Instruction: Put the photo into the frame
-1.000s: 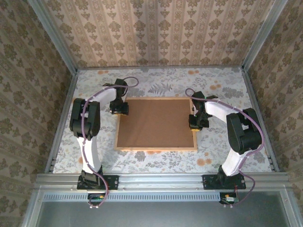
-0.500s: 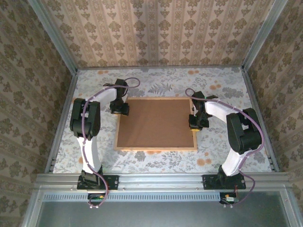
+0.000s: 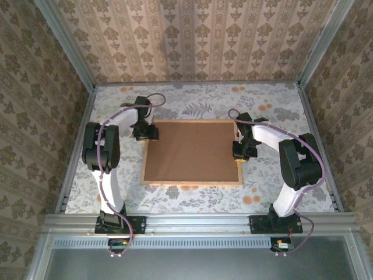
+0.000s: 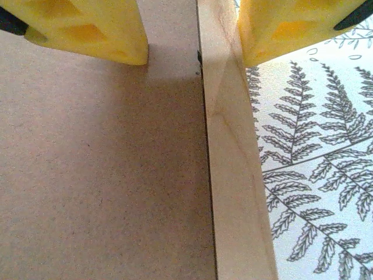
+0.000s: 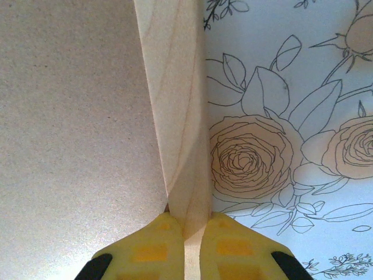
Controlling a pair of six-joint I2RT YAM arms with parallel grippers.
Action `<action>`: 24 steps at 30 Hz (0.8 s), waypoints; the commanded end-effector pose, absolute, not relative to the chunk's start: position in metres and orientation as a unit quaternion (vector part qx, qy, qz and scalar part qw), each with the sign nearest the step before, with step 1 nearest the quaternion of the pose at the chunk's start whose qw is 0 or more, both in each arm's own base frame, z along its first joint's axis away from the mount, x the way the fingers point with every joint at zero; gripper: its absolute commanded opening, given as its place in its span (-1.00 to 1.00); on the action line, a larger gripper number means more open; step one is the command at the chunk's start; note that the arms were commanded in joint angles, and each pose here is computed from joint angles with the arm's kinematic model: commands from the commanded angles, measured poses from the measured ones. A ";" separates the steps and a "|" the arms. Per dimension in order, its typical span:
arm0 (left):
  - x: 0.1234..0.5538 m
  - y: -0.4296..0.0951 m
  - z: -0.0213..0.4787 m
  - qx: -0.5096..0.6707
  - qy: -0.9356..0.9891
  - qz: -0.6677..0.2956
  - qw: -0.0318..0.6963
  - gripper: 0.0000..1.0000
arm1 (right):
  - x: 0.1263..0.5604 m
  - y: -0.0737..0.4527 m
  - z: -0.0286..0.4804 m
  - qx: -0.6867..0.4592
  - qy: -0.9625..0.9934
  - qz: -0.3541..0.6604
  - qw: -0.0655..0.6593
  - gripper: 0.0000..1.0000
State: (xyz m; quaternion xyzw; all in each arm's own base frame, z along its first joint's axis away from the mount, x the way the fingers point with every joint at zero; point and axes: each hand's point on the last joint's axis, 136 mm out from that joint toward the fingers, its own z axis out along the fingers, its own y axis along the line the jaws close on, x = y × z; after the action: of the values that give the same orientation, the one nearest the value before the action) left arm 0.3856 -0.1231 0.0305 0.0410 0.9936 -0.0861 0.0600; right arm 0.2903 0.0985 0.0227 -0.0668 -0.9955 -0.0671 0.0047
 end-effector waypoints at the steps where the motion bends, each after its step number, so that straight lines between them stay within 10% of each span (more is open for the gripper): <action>1: 0.389 -0.150 0.068 0.020 0.976 -0.194 0.094 0.11 | 0.298 0.093 0.012 -0.058 -0.997 -0.050 -0.004 -0.89; 8: 0.377 -0.129 0.080 -0.010 0.974 -0.199 0.105 0.31 | 0.299 0.085 0.016 -0.062 -0.997 -0.046 -0.009 -0.90; 24: 0.249 -0.085 0.046 -0.042 0.985 -0.164 -0.018 -0.10 | 0.306 0.092 0.024 -0.057 -0.996 -0.068 -0.019 -0.90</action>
State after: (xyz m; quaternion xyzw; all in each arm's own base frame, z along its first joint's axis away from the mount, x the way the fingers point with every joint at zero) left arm 0.2583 -0.0814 0.0511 -0.0488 0.9872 -0.1516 -0.0019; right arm 0.2933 0.0945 0.0233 -0.0628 -0.9953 -0.0743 0.0023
